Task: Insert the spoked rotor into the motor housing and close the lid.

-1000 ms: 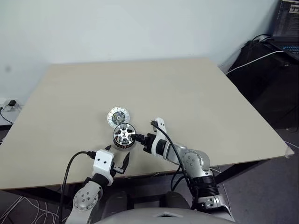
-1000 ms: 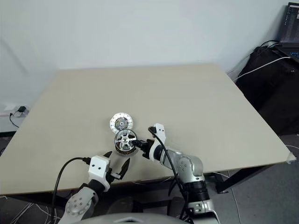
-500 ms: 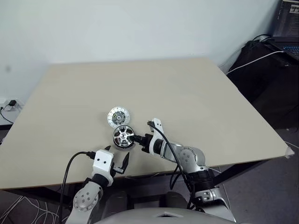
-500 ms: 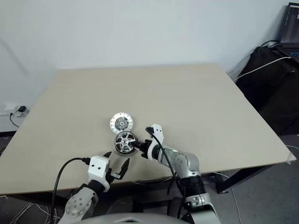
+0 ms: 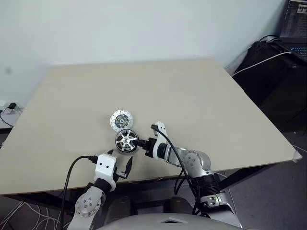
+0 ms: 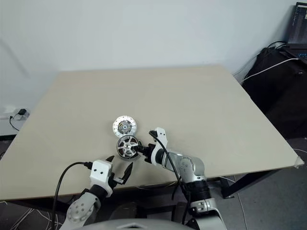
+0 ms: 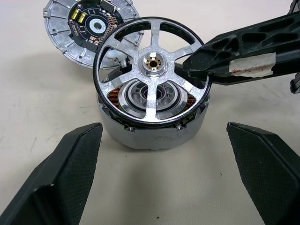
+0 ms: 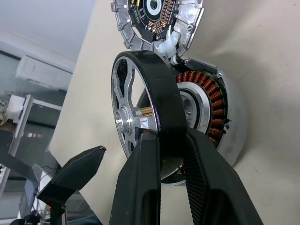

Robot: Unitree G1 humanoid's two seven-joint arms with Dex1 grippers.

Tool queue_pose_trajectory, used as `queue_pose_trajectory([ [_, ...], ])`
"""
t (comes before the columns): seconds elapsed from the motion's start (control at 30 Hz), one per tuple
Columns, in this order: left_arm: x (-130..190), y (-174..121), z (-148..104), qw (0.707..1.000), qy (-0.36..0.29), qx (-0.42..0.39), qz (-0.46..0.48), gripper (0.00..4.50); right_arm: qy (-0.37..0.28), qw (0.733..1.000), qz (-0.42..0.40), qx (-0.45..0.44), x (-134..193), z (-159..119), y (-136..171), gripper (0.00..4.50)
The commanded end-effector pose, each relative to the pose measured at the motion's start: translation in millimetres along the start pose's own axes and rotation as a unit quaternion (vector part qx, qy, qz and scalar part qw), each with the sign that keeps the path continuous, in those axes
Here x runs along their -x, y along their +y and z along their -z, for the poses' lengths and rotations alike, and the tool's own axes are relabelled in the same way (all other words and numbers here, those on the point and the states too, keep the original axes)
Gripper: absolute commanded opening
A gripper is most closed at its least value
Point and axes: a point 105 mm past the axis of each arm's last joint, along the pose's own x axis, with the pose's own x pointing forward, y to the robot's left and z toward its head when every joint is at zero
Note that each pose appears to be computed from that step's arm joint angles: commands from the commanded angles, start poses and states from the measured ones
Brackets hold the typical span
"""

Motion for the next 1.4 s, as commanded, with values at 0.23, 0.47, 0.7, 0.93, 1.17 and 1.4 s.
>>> queue_pose_trajectory([
  [0.23, -3, -4, -16, 1.000, -0.028, -0.004, 0.005, 4.50, -0.019, 0.999, -0.040, -0.016, -12, -6, 27, 0.37],
  [0.47, -2, -4, -17, 1.000, -0.028, -0.003, 0.004, 4.50, -0.018, 0.999, -0.038, -0.015, -12, -7, 27, 2.66],
  [0.7, -1, -4, -17, 1.000, -0.029, -0.002, 0.005, 4.50, -0.041, 0.998, -0.037, 0.013, -7, -16, 29, 4.24],
  [0.93, -1, -2, -18, 1.000, -0.029, -0.003, 0.005, 4.50, -0.076, 0.994, 0.021, 0.075, 2, -30, 18, 4.24],
  [1.17, -2, 0, -16, 1.000, -0.028, -0.004, 0.005, 4.50, -0.104, 0.974, 0.029, 0.198, 6, -39, 24, 2.64],
  [1.4, -2, -1, -12, 1.000, -0.026, -0.005, 0.007, 4.50, -0.076, 0.915, 0.025, 0.395, -11, -20, 34, 0.32],
])
